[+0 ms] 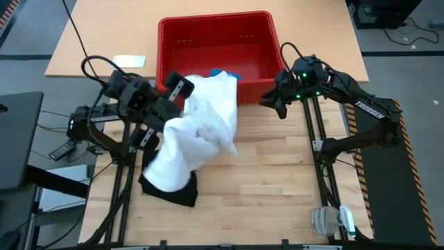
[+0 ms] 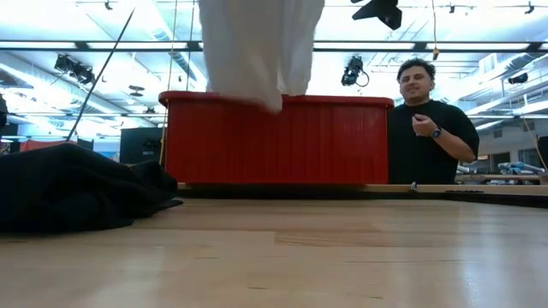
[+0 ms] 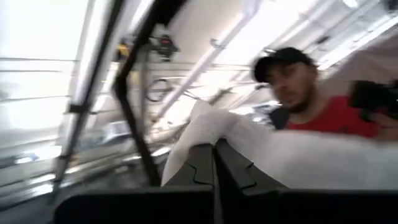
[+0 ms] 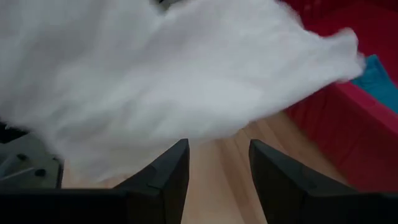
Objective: Fold laundry
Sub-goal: Fold the white shirt
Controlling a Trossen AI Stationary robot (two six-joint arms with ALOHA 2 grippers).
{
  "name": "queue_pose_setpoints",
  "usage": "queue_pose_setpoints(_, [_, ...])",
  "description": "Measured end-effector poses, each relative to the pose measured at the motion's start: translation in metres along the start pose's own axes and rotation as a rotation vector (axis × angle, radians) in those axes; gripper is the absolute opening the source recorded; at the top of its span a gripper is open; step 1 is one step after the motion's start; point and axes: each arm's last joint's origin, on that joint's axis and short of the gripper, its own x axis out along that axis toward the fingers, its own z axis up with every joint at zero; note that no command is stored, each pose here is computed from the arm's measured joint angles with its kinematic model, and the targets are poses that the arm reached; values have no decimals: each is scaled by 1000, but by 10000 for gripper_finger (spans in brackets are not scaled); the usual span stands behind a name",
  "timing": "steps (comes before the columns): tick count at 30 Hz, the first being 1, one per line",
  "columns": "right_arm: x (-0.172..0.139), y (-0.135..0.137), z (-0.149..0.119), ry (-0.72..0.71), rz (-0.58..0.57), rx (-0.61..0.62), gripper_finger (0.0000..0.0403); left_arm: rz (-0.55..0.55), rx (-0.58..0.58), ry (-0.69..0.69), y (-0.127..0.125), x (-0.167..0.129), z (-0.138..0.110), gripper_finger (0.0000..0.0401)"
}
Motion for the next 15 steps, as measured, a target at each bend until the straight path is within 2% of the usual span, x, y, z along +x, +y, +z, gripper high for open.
queue_pose_setpoints(8, [0,0,-1,7,-1,5,174,249,-7,16,17,-11,-1,0])
queue_pose_setpoints(12, [0,-2,-4,36,-37,16,174,428,-109,137,30,-21,-15,0])
queue_pose_setpoints(15, [0,-4,-9,76,-113,28,174,580,-225,302,36,-32,-35,0])
